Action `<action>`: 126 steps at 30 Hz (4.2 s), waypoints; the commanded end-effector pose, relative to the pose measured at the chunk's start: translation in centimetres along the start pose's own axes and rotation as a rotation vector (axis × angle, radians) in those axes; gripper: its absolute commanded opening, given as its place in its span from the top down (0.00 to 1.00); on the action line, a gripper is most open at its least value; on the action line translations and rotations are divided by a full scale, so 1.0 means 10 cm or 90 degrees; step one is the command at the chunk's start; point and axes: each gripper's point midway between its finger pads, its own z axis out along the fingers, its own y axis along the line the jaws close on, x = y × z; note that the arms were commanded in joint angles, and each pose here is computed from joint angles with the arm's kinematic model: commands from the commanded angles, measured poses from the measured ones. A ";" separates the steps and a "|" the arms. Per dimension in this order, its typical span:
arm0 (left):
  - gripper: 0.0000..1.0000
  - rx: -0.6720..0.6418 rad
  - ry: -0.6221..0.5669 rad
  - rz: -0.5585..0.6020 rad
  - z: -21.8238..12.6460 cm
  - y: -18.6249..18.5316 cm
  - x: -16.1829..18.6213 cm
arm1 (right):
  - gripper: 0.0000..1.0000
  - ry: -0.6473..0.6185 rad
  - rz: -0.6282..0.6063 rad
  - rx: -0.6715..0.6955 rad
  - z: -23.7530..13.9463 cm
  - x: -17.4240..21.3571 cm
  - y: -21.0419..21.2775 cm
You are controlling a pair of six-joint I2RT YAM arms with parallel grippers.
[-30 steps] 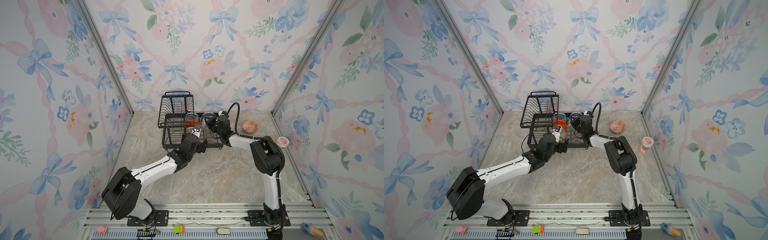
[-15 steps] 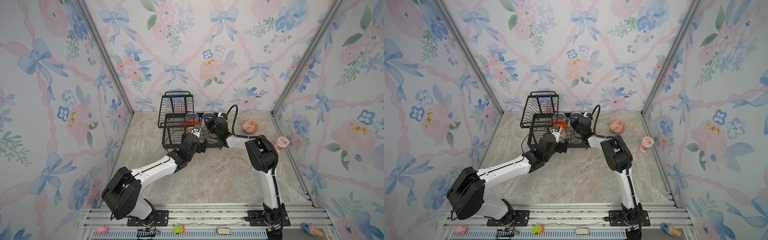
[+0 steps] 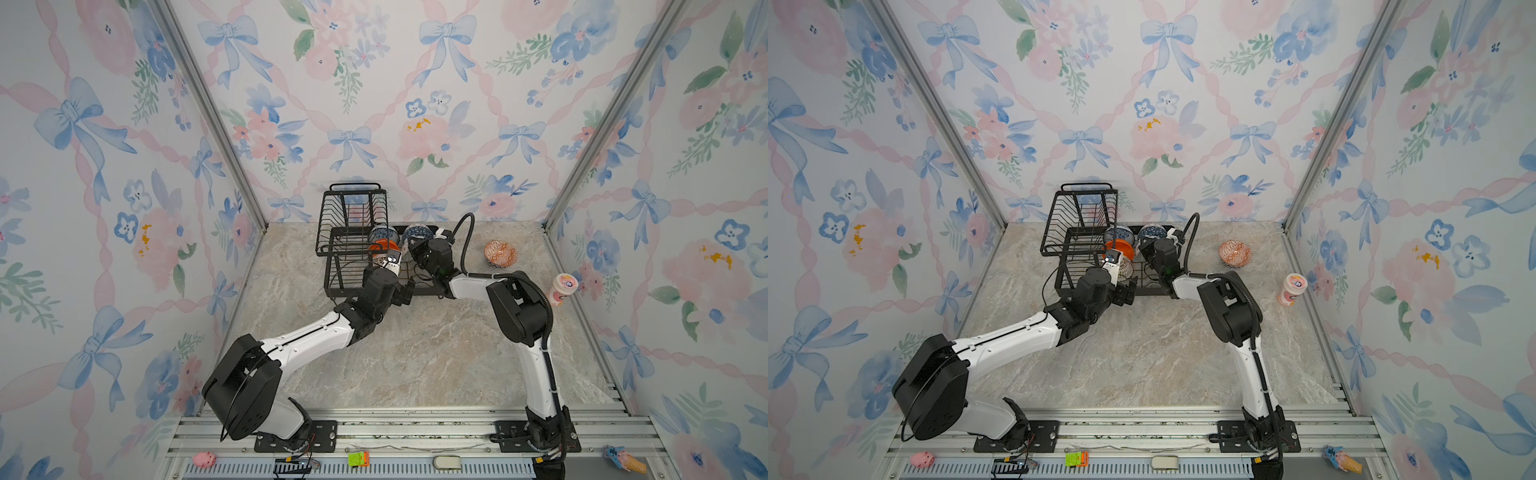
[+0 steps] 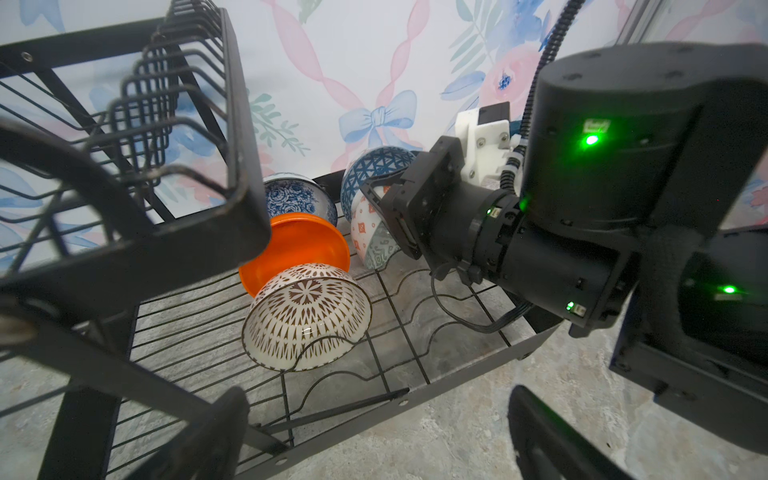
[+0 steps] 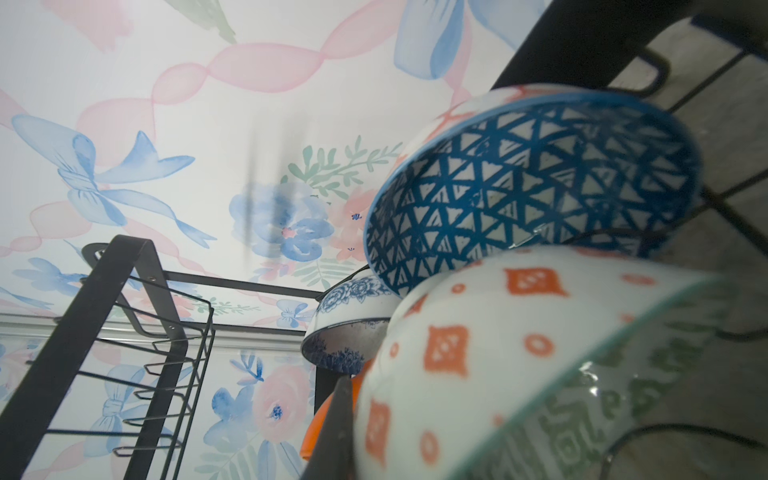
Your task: Load the bowls into the dish rack
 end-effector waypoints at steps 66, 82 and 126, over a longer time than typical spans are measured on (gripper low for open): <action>0.02 -0.012 -0.043 0.002 -0.10 0.04 -0.25 | 0.71 -0.035 0.025 0.054 -0.24 -0.06 0.14; 0.02 -0.024 -0.050 0.007 -0.13 0.09 -0.30 | 0.65 -0.043 0.006 0.050 -0.42 -0.16 0.26; 0.02 0.031 -0.095 0.043 -0.02 -0.71 -0.59 | 0.03 -0.075 -0.272 0.349 -2.16 -1.63 -0.16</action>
